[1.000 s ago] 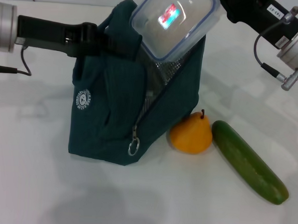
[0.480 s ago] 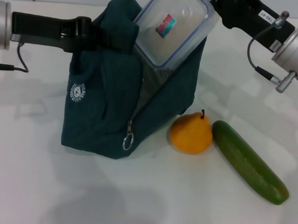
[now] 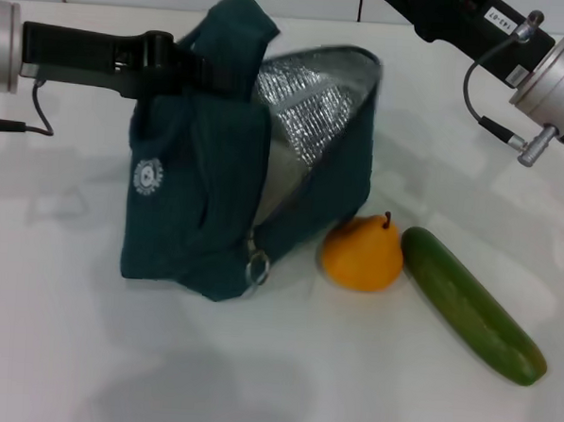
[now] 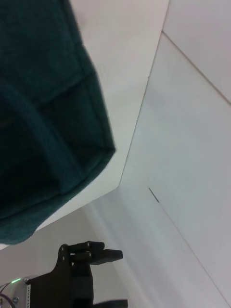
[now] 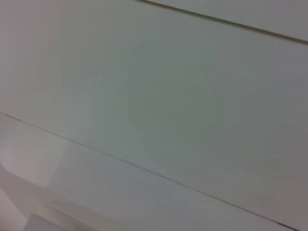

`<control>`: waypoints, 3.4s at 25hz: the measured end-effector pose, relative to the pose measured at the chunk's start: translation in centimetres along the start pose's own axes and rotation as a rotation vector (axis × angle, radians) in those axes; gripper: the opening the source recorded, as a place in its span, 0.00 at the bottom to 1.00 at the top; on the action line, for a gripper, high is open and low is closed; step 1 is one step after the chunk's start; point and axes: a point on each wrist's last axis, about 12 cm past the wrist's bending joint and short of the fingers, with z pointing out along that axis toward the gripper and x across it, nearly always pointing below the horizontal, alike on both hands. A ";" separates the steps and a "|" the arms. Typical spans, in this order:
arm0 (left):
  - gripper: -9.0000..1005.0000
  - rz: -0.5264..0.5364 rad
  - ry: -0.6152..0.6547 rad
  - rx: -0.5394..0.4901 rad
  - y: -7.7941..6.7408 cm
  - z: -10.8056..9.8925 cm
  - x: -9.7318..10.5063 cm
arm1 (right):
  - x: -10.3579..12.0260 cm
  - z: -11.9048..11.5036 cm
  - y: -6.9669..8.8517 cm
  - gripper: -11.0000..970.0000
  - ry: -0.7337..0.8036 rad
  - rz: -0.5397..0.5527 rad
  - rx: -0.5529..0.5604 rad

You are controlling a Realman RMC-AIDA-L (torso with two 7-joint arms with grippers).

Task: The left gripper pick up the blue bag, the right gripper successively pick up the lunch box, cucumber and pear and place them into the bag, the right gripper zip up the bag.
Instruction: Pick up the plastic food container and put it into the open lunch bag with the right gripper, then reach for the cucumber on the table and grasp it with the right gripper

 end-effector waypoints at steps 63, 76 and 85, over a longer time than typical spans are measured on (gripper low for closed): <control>0.06 -0.047 -0.022 0.025 1.3 0.3 1.4 | -4.6 2.0 8.5 0.89 1.495 -0.742 0.830; 0.06 -0.044 -0.022 0.026 1.2 0.8 1.3 | -1.8 3.6 6.0 0.88 1.588 -0.777 0.812; 0.06 -0.038 -0.023 0.028 1.2 0.9 1.3 | 0.1 5.0 5.8 0.88 1.635 -0.818 0.765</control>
